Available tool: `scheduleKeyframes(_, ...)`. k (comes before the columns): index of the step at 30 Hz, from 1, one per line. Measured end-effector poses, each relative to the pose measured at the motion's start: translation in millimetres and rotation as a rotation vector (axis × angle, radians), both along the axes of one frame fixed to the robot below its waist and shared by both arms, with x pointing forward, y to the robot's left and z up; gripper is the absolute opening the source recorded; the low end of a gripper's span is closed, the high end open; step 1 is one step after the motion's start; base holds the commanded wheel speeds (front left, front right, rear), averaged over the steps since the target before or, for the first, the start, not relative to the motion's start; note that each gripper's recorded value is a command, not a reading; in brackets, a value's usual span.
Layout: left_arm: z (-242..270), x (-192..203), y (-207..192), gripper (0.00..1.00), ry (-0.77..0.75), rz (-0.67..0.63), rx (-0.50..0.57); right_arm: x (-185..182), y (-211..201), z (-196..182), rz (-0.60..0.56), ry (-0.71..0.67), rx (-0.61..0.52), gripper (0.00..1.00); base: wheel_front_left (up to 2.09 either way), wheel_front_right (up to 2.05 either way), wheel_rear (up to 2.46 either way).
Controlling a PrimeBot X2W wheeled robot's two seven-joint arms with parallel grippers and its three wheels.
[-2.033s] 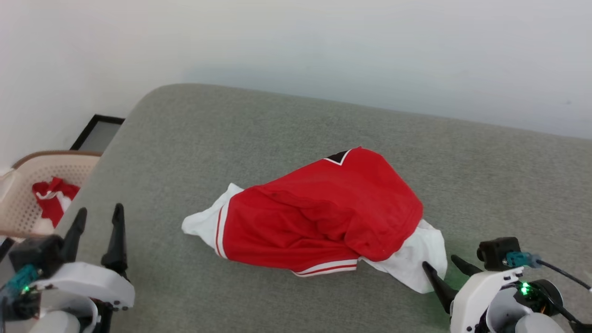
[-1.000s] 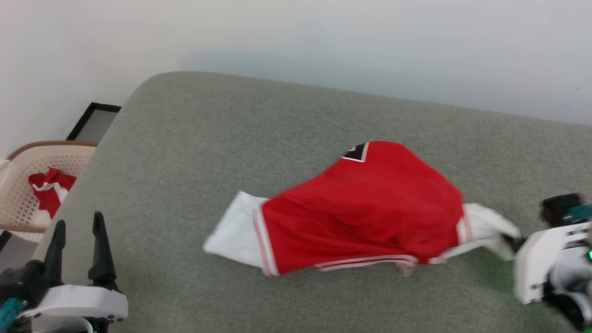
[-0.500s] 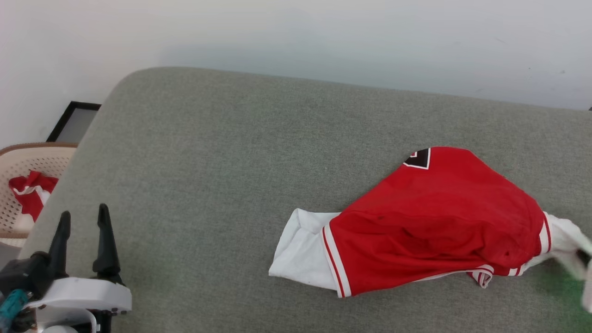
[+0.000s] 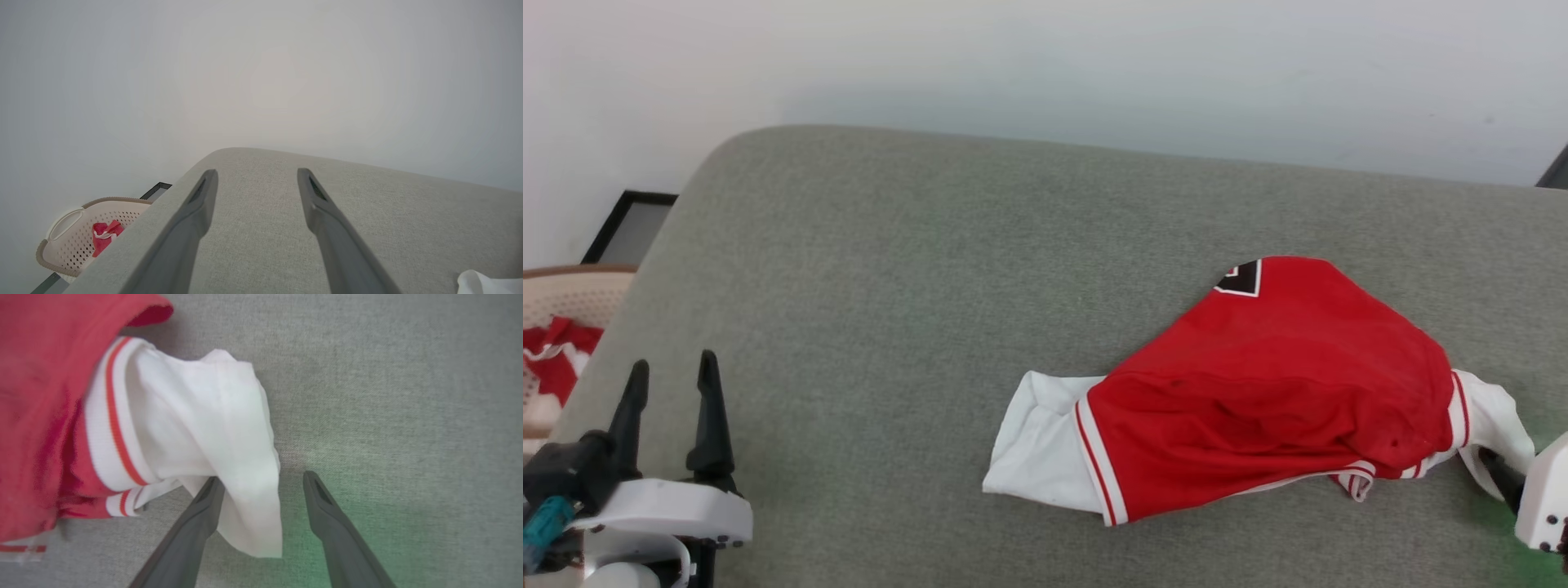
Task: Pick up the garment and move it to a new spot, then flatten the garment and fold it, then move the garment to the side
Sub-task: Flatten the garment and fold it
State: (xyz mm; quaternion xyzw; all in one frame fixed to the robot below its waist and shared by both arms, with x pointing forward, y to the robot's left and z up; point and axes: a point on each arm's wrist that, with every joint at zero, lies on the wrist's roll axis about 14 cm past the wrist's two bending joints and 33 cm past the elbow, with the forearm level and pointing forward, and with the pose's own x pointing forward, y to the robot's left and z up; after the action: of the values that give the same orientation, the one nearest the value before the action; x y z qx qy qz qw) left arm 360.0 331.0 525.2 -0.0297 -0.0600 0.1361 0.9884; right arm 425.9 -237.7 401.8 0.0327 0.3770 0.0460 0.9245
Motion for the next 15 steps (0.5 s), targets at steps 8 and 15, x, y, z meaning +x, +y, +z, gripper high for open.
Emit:
scheduleKeyframes(8,5.2,15.4,-20.2,1.00,0.012,-0.106,0.019,4.7,-12.5,40.1,-0.023,-0.171,-0.002,1.00,0.00,0.00,0.00)
scheduleKeyframes(15,10.8,36.0,-56.8,1.00,0.081,-0.270,-0.016,-6.2,-17.5,73.2,-0.100,-0.384,0.033,1.00,0.00,0.00,0.00)
